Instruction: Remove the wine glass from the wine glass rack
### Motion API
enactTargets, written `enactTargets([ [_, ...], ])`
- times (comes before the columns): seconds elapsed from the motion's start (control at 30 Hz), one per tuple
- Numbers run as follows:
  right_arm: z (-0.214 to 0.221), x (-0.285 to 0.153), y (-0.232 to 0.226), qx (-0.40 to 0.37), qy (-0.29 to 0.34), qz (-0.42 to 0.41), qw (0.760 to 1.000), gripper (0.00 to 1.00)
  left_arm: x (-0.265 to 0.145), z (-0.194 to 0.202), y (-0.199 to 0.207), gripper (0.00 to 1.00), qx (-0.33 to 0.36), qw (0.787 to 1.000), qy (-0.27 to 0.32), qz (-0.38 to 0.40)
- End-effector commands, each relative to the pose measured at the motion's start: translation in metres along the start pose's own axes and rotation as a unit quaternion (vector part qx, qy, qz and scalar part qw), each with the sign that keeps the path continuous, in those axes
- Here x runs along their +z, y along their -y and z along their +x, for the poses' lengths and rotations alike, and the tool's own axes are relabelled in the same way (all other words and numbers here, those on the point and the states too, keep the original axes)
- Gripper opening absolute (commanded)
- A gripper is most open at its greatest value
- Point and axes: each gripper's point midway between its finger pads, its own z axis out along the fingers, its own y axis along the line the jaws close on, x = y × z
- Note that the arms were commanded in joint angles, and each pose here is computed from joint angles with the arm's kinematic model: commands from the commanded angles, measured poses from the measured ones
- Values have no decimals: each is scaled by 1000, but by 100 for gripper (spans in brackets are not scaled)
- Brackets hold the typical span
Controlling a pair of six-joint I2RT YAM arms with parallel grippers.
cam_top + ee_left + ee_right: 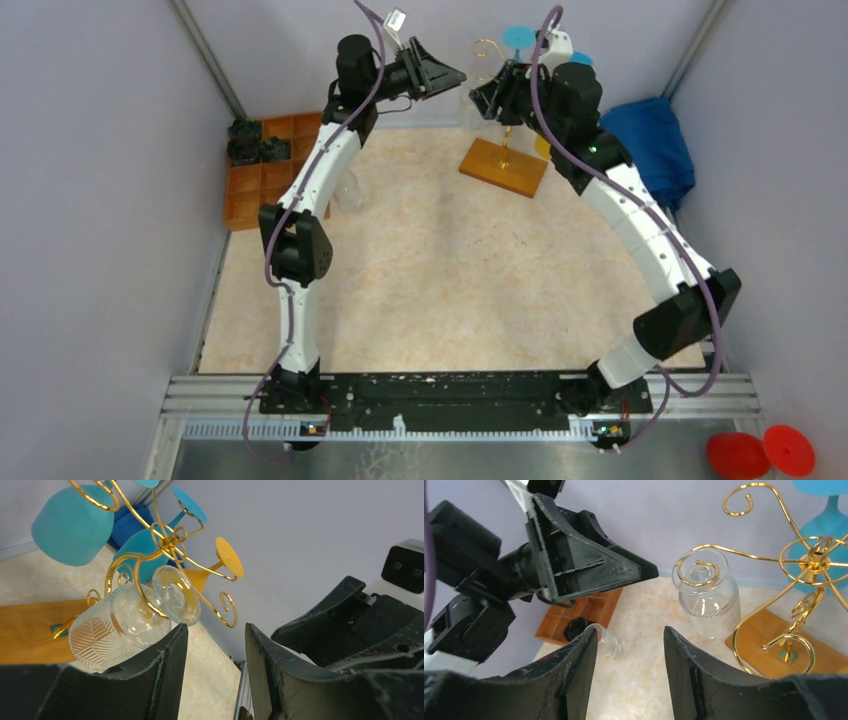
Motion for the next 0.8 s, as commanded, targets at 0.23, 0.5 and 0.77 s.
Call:
enactTargets([
  [0.23, -24, 36, 38, 22, 32, 18, 999, 49, 1, 15, -14, 52, 7, 1000, -15, -19],
  [0.5, -25, 49, 51, 39, 31, 17, 999, 49, 0, 16, -14, 52, 10, 1000, -12, -24],
  [0.77, -14, 73, 60, 63, 6, 8, 998, 47, 1, 19, -18, 51, 7, 1000, -16, -26],
])
